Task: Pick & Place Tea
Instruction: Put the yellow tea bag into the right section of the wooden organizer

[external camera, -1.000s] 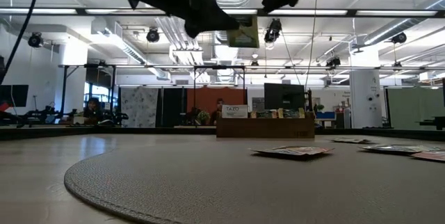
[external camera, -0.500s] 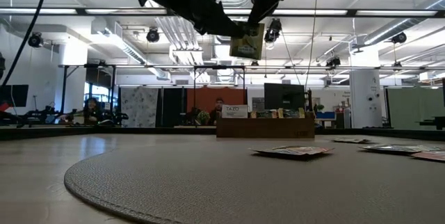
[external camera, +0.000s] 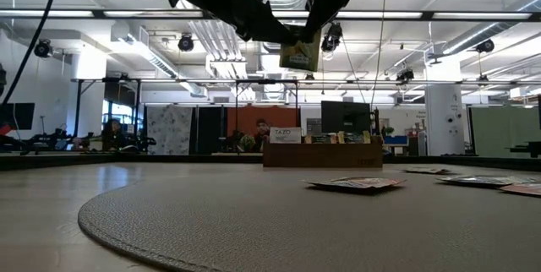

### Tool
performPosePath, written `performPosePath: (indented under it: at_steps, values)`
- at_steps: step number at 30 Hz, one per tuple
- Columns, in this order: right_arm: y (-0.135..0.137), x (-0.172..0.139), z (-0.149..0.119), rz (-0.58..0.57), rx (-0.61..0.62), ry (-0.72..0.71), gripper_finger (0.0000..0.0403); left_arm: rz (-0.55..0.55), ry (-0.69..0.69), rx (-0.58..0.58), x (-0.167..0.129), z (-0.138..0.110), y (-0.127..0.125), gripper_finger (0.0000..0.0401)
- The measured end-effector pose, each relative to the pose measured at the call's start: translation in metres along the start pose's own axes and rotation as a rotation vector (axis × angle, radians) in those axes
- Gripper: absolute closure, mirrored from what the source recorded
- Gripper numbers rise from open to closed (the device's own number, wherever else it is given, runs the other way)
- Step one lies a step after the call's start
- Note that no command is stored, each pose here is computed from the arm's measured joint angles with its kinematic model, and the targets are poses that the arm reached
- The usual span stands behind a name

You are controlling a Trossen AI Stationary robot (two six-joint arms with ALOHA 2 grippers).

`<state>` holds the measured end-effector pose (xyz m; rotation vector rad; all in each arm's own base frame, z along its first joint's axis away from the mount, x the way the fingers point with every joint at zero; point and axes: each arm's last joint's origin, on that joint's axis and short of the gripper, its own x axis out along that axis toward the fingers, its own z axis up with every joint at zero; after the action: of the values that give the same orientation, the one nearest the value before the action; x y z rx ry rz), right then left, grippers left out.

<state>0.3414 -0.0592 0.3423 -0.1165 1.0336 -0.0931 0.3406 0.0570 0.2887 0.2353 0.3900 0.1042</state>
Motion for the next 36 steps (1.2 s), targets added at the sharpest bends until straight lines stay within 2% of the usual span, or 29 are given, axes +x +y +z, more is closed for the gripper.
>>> performPosePath:
  at_steps: [8,15,18,23,31,36]
  values:
    - [-0.002,0.000,-0.001,0.018,0.003,0.000,0.0394,0.010,0.008,-0.085,0.000,-0.001,0.000,0.0364]
    - [-0.015,0.000,-0.004,-0.008,0.078,0.009,0.0394,0.249,0.097,-0.273,-0.001,-0.020,0.002,0.0317]
    - [-0.022,-0.002,-0.009,-0.015,0.099,0.031,0.0394,0.283,0.098,-0.327,-0.009,-0.027,0.001,0.0308]
    - [-0.043,0.005,-0.023,-0.039,0.151,0.105,0.0394,0.295,0.055,-0.405,-0.040,-0.033,-0.001,0.0307]
    - [-0.079,0.024,-0.049,-0.053,0.209,0.131,0.0394,0.302,-0.078,-0.542,-0.104,-0.050,-0.006,0.0307]
    - [-0.101,0.029,-0.067,-0.073,0.257,0.166,0.0394,0.322,-0.136,-0.598,-0.125,-0.060,-0.008,0.0307]
